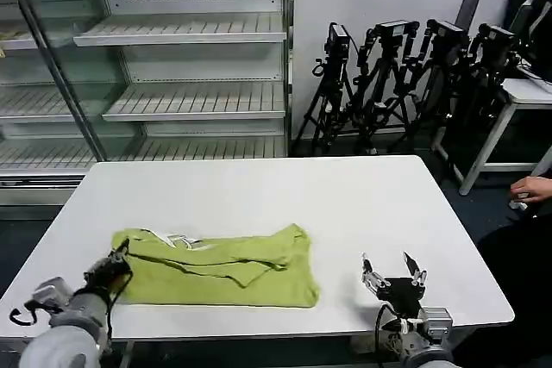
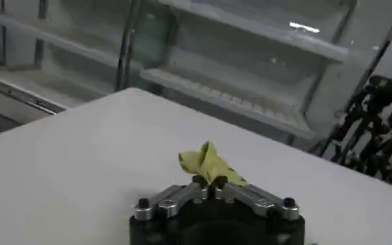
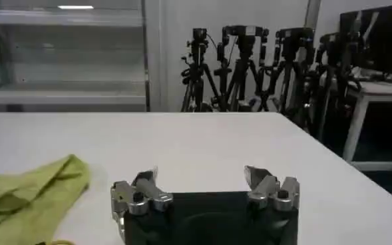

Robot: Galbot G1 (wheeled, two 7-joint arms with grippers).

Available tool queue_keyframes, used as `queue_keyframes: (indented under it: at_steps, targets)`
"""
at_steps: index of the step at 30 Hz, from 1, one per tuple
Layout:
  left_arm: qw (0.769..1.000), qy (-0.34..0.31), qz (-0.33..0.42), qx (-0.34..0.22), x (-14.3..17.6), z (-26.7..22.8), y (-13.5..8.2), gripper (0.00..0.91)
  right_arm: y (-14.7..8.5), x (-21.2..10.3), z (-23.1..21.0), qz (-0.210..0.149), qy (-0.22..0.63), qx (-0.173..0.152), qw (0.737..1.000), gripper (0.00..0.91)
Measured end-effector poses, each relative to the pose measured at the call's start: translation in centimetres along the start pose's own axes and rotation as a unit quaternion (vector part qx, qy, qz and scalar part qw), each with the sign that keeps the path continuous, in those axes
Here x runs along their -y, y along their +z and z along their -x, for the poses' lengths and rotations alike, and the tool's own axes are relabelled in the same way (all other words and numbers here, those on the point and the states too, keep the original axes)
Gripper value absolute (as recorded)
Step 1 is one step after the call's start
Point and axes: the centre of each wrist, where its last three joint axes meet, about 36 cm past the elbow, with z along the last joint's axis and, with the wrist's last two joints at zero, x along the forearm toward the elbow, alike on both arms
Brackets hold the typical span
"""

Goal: Fold and organize the clothes.

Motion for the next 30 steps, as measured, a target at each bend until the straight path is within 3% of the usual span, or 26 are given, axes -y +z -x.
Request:
queue_keyframes:
  at_steps: [5, 10, 20, 30]
  targets:
    - [0.996, 0.055, -0.073, -0.002, 1.2, -0.6, -1.4, 0.020, 0.4, -0.3, -0.3, 0.001, 0.002, -0.007, 1.000, 0.907]
    - [0.981, 0.117, -0.153, -0.017, 3.3, -1.1, -1.2, 0.020, 0.6, -0.2, -0.5, -0.004, 0.005, -0.011, 1.000, 0.907]
    - [0.944, 0.200, -0.256, -0.052, 8.8, -0.5, 1.7, 0.020, 1.0, 0.3, -0.9, -0.009, 0.015, -0.017, 1.000, 0.907]
    - [0.937, 0.229, -0.247, -0.091, 13.9, 0.5, 6.1, 0.030, 1.0, 0.4, -0.9, -0.006, 0.022, -0.016, 1.000, 0.907]
